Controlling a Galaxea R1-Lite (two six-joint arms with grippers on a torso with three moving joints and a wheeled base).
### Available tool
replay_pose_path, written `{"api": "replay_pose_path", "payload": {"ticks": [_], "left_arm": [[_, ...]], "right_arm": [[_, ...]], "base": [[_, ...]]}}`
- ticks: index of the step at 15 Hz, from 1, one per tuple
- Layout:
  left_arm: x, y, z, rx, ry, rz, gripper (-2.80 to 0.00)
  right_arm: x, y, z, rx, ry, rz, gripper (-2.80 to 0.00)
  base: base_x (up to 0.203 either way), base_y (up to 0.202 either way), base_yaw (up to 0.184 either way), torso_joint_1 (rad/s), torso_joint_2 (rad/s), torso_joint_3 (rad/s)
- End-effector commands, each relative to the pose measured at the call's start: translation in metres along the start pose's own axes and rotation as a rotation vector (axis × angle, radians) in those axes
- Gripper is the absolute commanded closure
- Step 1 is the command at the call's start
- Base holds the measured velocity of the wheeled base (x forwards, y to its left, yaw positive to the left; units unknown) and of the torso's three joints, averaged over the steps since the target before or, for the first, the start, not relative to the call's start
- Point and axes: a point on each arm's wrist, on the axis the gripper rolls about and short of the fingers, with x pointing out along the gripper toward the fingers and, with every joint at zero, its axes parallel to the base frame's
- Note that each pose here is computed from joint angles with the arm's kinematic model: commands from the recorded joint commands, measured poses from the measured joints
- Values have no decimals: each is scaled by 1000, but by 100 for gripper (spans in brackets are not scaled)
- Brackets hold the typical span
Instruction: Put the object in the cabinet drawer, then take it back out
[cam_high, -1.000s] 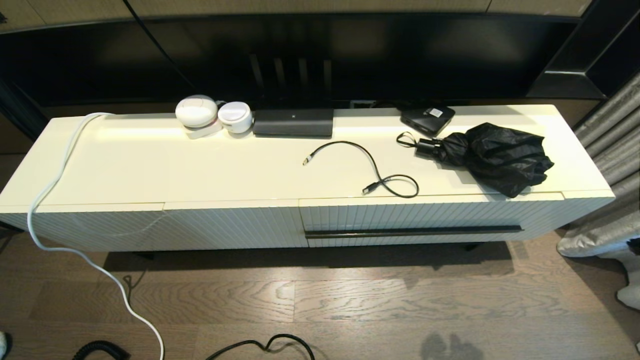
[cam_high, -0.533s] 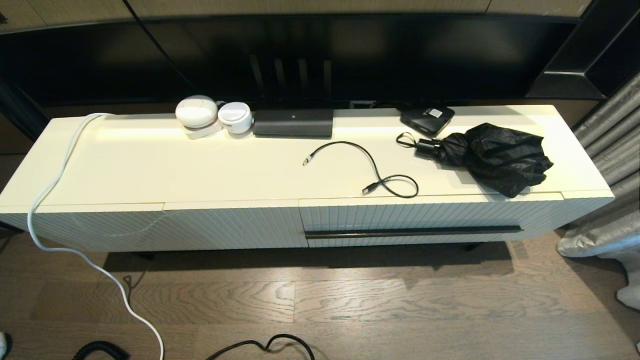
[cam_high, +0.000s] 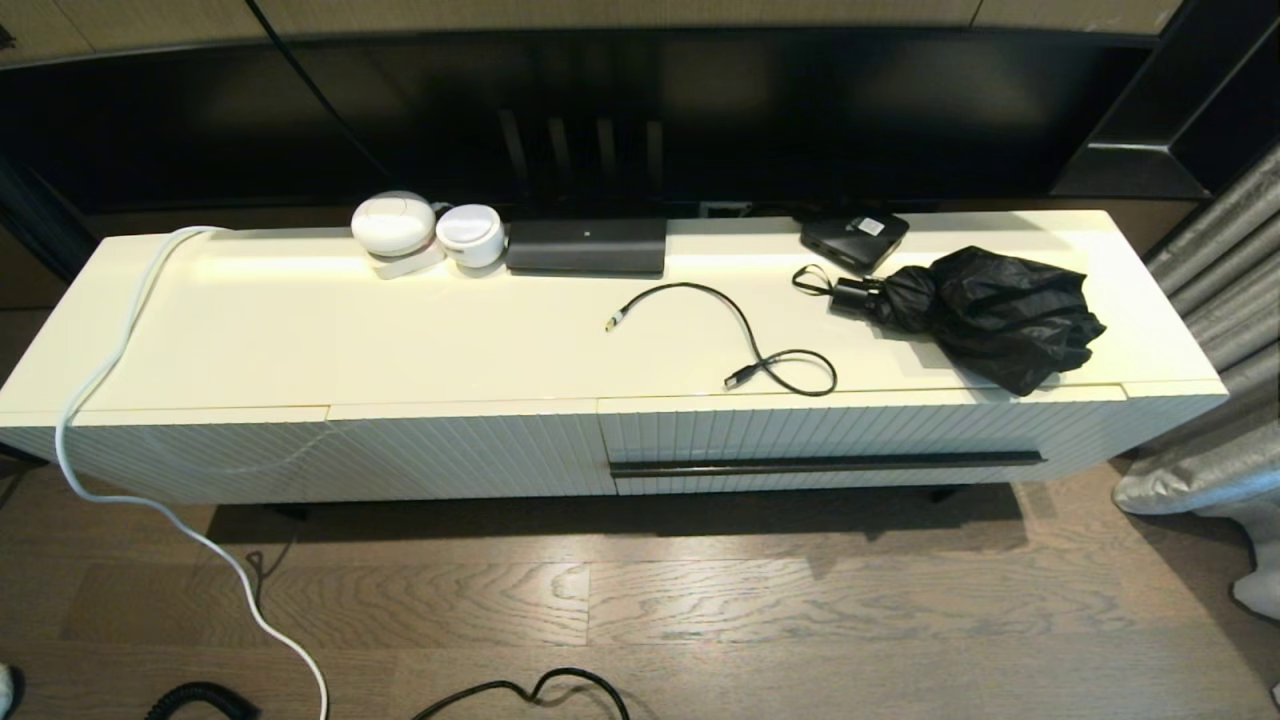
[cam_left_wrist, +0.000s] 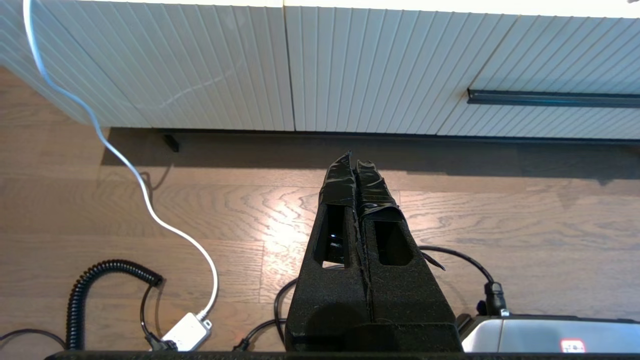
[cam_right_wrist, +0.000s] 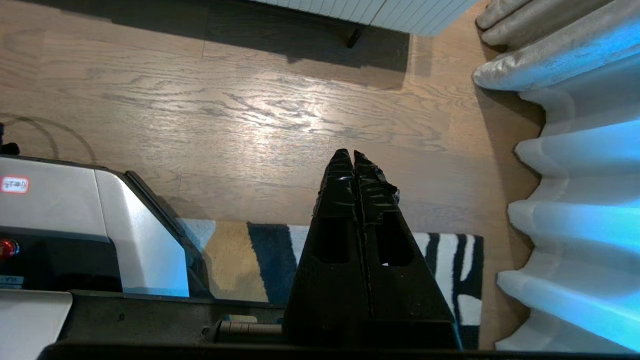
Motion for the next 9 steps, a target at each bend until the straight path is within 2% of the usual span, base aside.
{"api": "replay_pose_path", "payload": {"ticks": [1,4,6,8,9], "left_arm": [[0,0,0,-1,1,0,0],[0,0,0,-1,1,-1,0],[0,0,0,-1,1,-2,0],[0,0,0,-1,1,-1,0],[0,0,0,-1,1,-1,0]], "right_arm": [[1,3,-17,10,-26,-2,0],[7,4,-17,45,-59,5,0],[18,6,-20,40,-97,42,0],[40,11,-30,38,-169,72,0],[49,12,-31,38,-259,68,0]], "base": [[0,0,0,0,0,0],[0,0,0,0,0,0],[0,0,0,0,0,0],[0,0,0,0,0,0],[0,0,0,0,0,0]]}}
